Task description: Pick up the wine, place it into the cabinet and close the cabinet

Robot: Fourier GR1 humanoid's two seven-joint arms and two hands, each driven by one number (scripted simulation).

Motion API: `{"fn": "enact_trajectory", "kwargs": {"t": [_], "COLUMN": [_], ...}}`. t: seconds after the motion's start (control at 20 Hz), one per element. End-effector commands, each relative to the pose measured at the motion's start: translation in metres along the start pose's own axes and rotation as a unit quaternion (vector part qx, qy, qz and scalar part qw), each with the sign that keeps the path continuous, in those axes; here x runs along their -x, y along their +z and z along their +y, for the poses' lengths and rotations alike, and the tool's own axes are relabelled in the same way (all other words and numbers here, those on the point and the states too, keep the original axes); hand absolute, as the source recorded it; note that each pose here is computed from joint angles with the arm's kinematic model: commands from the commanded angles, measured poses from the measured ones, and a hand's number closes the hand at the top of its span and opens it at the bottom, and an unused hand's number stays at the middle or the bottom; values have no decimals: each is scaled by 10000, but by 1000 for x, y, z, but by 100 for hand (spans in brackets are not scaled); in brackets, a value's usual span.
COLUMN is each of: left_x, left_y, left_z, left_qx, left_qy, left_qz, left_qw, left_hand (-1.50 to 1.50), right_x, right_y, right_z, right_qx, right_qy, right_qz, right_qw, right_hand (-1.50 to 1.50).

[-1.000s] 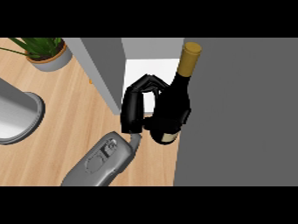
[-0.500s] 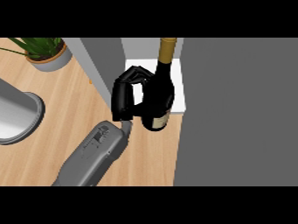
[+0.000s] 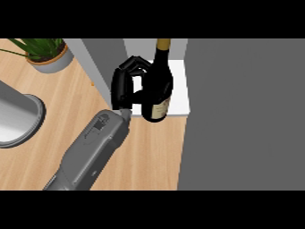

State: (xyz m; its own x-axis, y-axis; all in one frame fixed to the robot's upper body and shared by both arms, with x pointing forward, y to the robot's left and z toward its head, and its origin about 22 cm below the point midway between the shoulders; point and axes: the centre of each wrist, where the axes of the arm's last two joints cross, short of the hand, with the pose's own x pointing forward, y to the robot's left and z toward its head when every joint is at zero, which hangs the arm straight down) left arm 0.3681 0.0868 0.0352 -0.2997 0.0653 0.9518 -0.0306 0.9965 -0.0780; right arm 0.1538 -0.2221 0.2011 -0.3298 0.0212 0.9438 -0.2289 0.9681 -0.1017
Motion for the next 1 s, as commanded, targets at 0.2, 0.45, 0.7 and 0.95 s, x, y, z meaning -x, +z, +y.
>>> {"fn": "enact_trajectory", "kwargs": {"t": [0.2,0.45,0.7,0.95], "left_x": [11,5,15,-2], "left_y": [-30,-40,-43,-67], "left_z": [12,-2,2,-1], "left_qx": [41,-223,-323,-528], "left_qy": [-206,-182,-574,-729], "left_qz": [248,332,-209,-373], "left_qw": [9995,9990,9976,9952], "left_hand": [150,150,150,150], "right_x": [-11,-11,1,-12], "right_y": [17,27,10,16], "right_z": [1,-2,-1,6], "right_qx": [-150,-304,-334,-214], "right_qy": [-282,-239,-285,-211], "right_qz": [-186,-228,-231,-227], "right_qw": [9993,9990,9988,9993], "right_hand": [-150,-150,-150,-150]}}
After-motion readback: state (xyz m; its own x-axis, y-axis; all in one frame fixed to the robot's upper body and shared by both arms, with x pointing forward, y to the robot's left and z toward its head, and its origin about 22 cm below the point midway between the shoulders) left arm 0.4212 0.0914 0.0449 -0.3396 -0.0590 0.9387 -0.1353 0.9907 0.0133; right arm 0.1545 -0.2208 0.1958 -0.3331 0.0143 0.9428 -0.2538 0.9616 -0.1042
